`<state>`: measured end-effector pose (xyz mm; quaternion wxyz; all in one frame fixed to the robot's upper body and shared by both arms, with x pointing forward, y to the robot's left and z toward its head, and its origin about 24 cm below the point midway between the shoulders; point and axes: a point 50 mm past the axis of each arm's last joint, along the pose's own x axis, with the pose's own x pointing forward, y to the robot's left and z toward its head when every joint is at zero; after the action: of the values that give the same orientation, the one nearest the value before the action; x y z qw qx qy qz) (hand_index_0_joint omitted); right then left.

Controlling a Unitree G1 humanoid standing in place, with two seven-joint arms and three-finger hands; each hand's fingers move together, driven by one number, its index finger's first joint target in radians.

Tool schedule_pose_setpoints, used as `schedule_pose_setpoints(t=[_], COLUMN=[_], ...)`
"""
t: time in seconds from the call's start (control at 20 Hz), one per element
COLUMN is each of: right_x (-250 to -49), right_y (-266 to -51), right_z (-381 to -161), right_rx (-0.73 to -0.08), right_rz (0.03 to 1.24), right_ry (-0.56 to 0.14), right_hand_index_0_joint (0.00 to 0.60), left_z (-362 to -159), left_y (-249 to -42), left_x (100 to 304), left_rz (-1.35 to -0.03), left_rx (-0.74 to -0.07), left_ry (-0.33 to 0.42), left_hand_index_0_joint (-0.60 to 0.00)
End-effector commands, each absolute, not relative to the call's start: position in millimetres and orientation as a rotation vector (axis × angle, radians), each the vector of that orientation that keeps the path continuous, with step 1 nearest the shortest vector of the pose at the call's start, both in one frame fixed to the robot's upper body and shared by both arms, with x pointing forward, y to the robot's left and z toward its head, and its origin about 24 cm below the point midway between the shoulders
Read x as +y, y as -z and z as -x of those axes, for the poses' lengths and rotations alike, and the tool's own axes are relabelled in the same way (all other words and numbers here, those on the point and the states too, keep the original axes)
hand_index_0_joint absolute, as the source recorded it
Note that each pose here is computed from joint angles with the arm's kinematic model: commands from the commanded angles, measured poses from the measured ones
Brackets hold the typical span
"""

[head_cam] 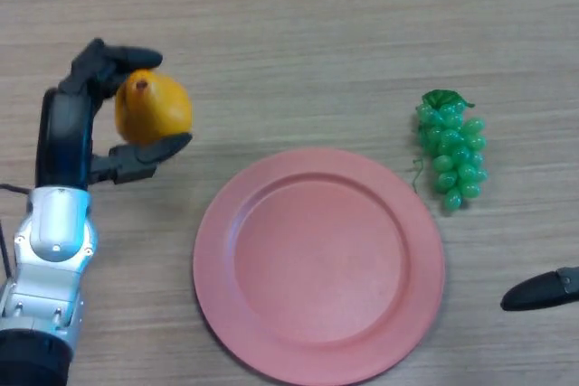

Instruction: Pick up the yellow pear and place it on the plate

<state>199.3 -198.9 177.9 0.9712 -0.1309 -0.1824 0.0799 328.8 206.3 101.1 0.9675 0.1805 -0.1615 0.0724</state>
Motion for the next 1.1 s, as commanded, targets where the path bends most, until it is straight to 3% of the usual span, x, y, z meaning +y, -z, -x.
schedule_pose_setpoints(t=[0.05, 0.2, 0.3, 0.55, 0.65, 1.0, 1.1], right_x=[-202, -201, -201, -203, -204, -208, -208], right_y=[-205, -204, -202, -201, -201, -200, -200], right_z=[-188, -190, -190, -190, -189, -187, -187], right_rx=[-0.548, -0.558, -0.551, -0.565, -0.566, -0.563, -0.561], right_rz=[0.285, 0.292, 0.288, 0.292, 0.285, 0.273, 0.275], right_ry=[-0.121, -0.115, -0.115, -0.102, -0.099, -0.084, -0.084], right_hand_index_0_joint=[0.0, 0.0, 0.0, 0.0, 0.0, 0.0, 0.0], left_z=[-318, -298, -286, -274, -270, -274, -274], left_y=[-137, -131, -125, -83, -74, -63, -63], left_x=[187, 146, 127, 92, 83, 86, 86], left_rz=[-0.326, -0.334, -0.327, -0.3, -0.324, -0.263, -0.263], left_rx=[-0.466, -0.442, -0.444, -0.322, -0.309, -0.243, -0.239], left_ry=[-0.046, 0.133, 0.177, 0.292, 0.34, 0.347, 0.348], left_hand_index_0_joint=[-0.6, -0.6, -0.6, -0.6, -0.6, -0.6, -0.4])
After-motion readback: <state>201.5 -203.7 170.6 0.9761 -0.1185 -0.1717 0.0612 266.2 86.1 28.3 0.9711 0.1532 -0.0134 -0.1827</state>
